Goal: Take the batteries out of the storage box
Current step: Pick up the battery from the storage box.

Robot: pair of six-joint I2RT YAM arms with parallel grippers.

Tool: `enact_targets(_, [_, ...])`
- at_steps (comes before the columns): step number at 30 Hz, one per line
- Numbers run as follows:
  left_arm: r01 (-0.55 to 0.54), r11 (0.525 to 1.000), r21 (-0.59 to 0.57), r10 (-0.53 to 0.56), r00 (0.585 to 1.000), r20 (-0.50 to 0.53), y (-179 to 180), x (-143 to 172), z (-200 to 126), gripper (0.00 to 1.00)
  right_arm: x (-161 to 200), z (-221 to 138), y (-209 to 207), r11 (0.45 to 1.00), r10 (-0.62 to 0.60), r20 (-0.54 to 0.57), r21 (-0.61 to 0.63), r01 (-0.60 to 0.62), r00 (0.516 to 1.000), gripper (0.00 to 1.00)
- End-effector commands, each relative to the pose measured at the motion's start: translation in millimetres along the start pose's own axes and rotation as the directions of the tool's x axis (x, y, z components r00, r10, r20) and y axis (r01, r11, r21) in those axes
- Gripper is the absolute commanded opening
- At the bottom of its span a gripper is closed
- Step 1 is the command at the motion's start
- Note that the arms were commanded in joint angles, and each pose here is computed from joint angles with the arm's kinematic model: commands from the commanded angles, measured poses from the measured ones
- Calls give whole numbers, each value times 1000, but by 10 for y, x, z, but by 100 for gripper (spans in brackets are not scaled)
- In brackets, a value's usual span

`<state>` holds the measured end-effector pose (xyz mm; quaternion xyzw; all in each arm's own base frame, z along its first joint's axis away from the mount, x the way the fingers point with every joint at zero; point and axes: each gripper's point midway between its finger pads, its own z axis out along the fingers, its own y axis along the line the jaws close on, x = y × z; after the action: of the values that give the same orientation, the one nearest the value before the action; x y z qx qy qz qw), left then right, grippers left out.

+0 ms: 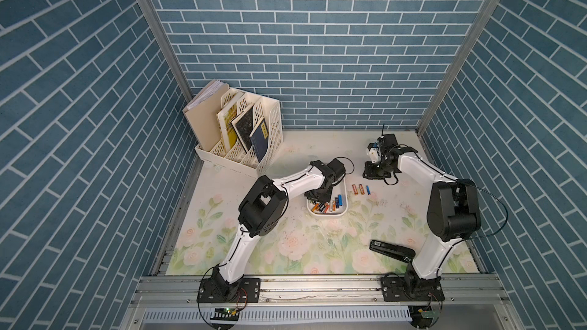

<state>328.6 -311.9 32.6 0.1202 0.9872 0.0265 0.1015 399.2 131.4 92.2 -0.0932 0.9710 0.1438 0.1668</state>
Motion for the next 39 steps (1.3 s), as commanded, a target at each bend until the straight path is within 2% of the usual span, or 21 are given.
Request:
enact_targets(1, [3,1000,12,-3,1000,-14,-17,6,70,32,33,-1,26,1000,-17,-10,-9,17,1000,27])
enact_targets(8, [4,999,38,-3,1000,-17,-38,4,100,31,34,25,17,1000,-14,-16,-7,14,1000,27])
enact_targets(17, [-8,1000,-1,8,1000,-29,18,10,164,32,19,42,14,1000,-12,-22,-7,12,1000,27])
enact_targets(25, [-10,1000,0,10,999,-38,28,10,212,27,22,48,10,1000,-11,-23,-5,11,1000,27])
enact_targets(33, [-4,997,75,7,999,-44,-54,-5,229,21,8,39,13,1000,-10,-21,-5,10,1000,27])
enact_targets(39, [13,993,120,-14,1000,0,-46,-112,33,20,-1,30,16,1000,-9,-19,-5,9,1000,27])
